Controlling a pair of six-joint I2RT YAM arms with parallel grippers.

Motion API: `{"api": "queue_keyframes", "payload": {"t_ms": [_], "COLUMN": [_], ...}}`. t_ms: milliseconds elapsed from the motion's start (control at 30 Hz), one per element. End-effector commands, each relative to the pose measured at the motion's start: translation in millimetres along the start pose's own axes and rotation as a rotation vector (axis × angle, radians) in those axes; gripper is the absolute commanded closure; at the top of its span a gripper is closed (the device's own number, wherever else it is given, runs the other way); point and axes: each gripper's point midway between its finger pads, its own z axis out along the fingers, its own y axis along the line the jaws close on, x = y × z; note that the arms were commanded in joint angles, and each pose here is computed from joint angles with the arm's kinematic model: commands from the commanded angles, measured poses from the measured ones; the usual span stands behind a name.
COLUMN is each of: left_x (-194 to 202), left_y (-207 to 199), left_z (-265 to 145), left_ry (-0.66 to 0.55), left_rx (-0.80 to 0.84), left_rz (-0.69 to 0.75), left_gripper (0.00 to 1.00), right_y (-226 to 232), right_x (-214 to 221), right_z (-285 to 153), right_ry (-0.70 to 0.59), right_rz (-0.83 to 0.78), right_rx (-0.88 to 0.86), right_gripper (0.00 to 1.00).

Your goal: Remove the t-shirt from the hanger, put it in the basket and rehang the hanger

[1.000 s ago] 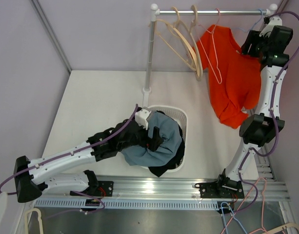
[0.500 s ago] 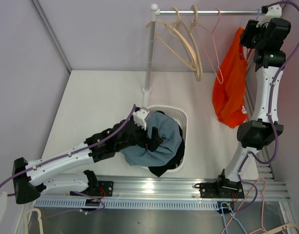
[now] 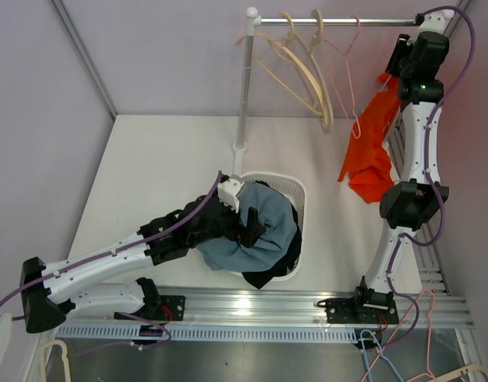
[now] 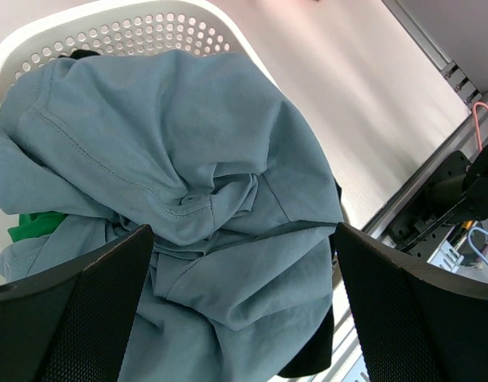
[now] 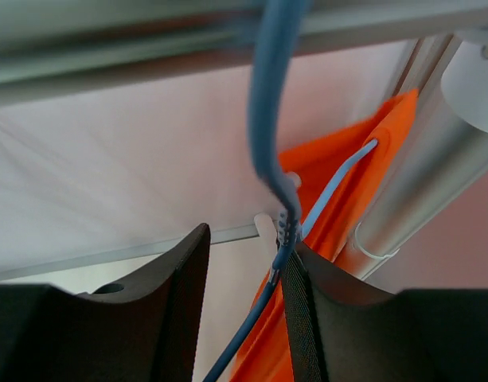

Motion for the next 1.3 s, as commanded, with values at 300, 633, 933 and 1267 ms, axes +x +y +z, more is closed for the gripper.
{"api": "queue_keyframes", "payload": {"t_ms": [300, 633, 933, 1267], "left_x": [-5.7, -2.6, 4.2, 5.2], "left_y": [2.5, 4.3, 6.4, 6.7], "left_z": [-3.2, -10.0, -9.5, -6.1], "left_ry": [-0.033, -0.04, -0.027, -0.026], "left_rx": [0.003, 0.006, 0.005, 0.003], "left_rz": [0.001, -0.012, -0.014, -0.001], "left_gripper": [0.0, 0.0, 0.01, 0.0], "right_y": [39.0, 79.3, 101.5, 89.2], "right_x": [-118.5, -114.9, -63.4, -60.5], "right_z": [-66.8, -94.2, -78.6, -56.9], "right_ry": [-0.317, -0.268, -0.125, -0.093], "right_rz": [-0.062, -0.065, 0.004, 0.145], "right_rx": [-0.003, -0.13, -0.272, -0.408], "right_gripper": [1.0, 1.0, 1.0, 1.0]}}
